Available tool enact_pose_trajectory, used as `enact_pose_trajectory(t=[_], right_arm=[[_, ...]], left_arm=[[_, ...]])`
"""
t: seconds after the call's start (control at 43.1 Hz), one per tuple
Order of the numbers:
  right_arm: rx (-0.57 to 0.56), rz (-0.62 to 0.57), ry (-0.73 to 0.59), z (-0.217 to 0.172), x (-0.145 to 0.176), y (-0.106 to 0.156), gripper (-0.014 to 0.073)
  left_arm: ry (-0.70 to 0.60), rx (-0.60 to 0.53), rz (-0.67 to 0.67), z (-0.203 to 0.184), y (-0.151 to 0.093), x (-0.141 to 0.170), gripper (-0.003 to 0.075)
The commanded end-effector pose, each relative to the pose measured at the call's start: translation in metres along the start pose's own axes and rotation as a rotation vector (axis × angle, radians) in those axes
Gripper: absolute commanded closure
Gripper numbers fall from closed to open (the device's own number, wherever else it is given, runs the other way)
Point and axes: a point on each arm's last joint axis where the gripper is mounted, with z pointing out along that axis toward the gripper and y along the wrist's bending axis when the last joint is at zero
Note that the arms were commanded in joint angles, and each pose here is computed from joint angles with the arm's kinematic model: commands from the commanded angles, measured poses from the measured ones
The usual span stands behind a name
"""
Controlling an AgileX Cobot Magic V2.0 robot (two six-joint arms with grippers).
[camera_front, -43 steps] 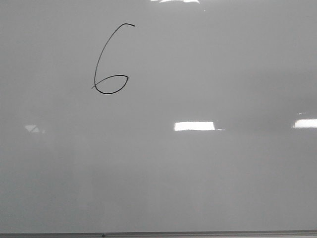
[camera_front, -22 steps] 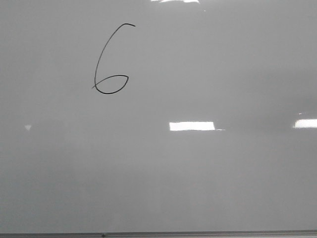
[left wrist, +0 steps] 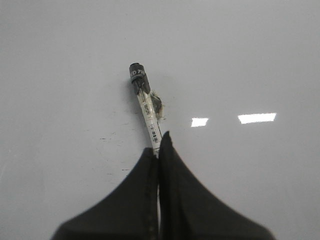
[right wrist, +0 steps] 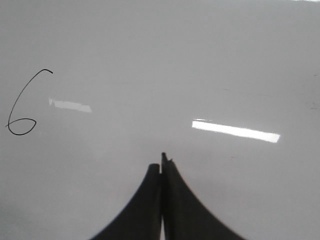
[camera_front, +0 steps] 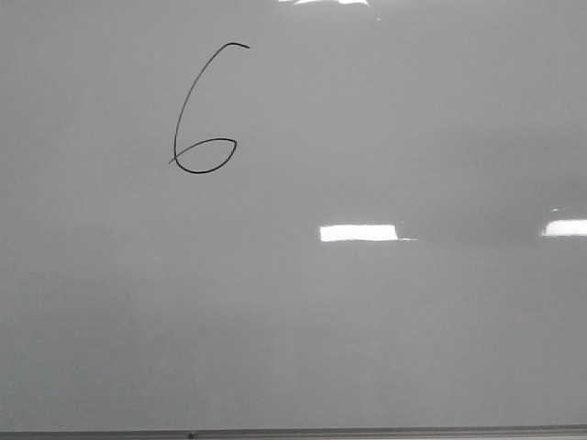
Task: Write number 6 on whiteboard
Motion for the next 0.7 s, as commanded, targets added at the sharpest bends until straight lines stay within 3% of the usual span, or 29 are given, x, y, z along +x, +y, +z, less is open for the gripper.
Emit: enact_pose_trajectory(t=[0.0,0.672], right_arm=[[0.015,0.008,-0.102,-0.0012,-0.0157,-0.0013,0.0653],[0.018,0.006,-0.106,-0.0001,-0.0136,-0.0016,0.0653]], left_arm=[[-0.099,-0.010,0.000,-0.0012,0.0008,-0.0073,0.0741],[-0.099,-0.010,0.000,-0.0012,0.0008,-0.0073,0.0741]])
